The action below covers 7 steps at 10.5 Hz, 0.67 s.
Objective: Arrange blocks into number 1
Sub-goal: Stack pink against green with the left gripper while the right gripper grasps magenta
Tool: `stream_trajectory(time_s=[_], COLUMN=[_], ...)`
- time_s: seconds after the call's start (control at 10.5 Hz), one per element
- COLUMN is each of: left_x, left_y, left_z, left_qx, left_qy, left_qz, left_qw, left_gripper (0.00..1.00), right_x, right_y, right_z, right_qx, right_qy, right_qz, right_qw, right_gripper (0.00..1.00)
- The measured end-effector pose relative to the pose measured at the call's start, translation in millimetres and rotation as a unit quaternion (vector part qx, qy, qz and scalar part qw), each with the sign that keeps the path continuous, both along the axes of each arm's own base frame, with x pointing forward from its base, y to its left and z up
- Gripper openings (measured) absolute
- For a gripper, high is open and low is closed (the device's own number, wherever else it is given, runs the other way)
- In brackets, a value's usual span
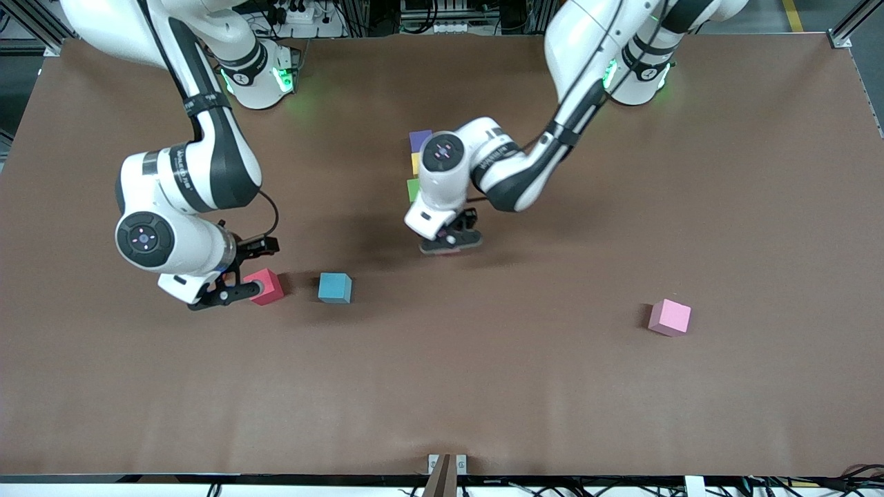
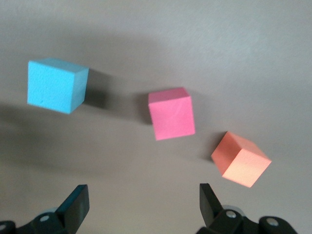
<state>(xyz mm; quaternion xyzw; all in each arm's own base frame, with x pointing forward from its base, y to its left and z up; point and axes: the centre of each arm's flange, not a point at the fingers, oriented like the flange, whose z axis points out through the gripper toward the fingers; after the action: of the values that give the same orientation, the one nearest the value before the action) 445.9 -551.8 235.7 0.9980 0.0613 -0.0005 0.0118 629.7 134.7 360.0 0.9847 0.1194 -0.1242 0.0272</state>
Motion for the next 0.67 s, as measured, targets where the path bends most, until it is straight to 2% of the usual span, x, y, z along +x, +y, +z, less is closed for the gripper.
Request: stream_trajectory(time_s=[0.19,0.29,0.67], left_x=[-25.3,-29.3,-25.7], left_y=[-23.7,-28.3,-28.8], left_z=[-19.0,-29.8,-39.5], left_qx=[0.004,0.007,0.008], left_qy=[0.007,0.011,0.014], left_qz=[-0.020,-0.023,-0.020], left_qw=[1.000,1.000,1.000], left_gripper=[0.59,0.59,0.59], right_x=[15.2,19.9,29.6], right_y=[-27.7,-38.5,-33.2], right_z=[2.2,5.3,20.3], right_qx=[-0.001,-0.001,0.000], right_qy=[-0.007,-0.011,-0.013], right_qz=[-0.022,-0.031,-0.028], right_qw=[1.000,0.999,1.000], right_gripper=[1.00,1.00,1.00])
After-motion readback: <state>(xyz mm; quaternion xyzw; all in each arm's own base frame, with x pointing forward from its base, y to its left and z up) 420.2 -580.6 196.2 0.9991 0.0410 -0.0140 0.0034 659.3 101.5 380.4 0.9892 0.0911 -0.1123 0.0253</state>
